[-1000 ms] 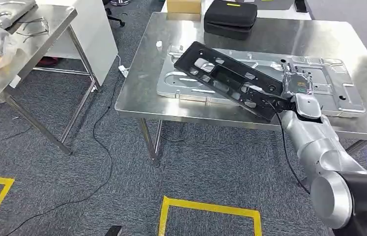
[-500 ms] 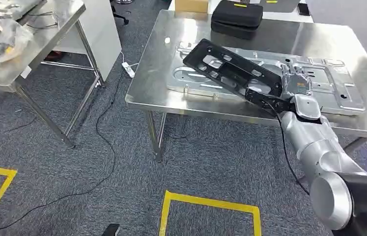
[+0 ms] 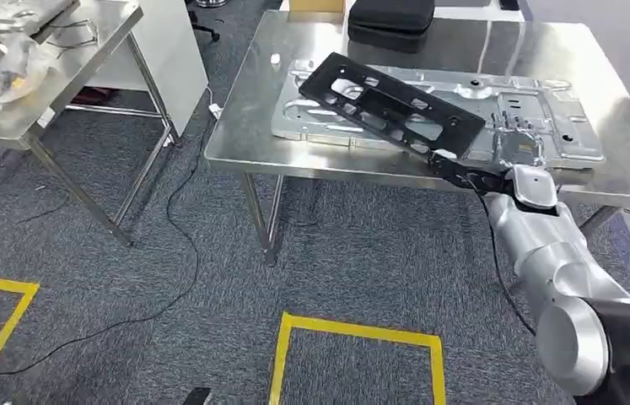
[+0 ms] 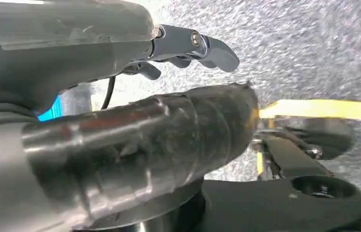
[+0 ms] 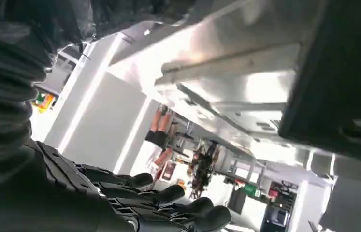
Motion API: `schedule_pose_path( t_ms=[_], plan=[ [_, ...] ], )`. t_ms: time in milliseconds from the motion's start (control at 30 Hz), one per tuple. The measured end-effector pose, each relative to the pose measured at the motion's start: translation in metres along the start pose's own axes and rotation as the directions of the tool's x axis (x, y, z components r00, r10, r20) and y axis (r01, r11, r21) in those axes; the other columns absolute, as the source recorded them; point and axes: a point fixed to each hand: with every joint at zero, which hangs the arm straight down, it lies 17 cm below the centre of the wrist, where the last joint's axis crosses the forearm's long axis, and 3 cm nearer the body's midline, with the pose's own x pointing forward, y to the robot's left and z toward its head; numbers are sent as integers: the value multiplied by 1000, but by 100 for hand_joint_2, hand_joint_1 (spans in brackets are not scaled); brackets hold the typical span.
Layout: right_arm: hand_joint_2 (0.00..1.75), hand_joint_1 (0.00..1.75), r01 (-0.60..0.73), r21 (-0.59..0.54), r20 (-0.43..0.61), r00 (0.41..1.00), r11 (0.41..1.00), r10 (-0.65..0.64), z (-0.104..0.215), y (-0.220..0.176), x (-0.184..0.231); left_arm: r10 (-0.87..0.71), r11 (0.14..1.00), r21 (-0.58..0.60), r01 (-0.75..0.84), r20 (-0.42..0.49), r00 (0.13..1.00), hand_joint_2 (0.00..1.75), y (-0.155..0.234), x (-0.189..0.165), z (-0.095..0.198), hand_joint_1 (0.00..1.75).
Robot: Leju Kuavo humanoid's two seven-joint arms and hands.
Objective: Take the parts from the cabinet and place them on the table.
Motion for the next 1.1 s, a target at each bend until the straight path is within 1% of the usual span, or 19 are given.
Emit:
schedule_pose_path(
  t_ms=[400,567,767,900,1000,1100],
  plan=[
    [0,0,5,0,-6,1000,1000,-5,3,6,-3,1,1000,6,-1,6,1000,0,2,4,0,0],
    [0,0,10,16,-9,1000,1000,-9,8,18,-3,3,1000,5,-3,2,1000,0,2,1,0,0],
    [0,0,16,-1,-14,1000,1000,-16,8,16,-5,6,1000,4,-6,3,1000,0,1,2,0,0],
    [0,0,40,-4,-11,999,999,-40,13,25,-5,18,1000,4,-18,1,1000,0,2,-2,0,0],
    [0,0,61,10,-19,998,998,-61,23,46,-7,21,1000,4,-21,5,1000,0,2,-3,0,0],
    [0,0,76,46,-24,997,996,-75,42,83,-7,34,999,0,-34,17,999,0,1,-2,0,0]
  ],
)
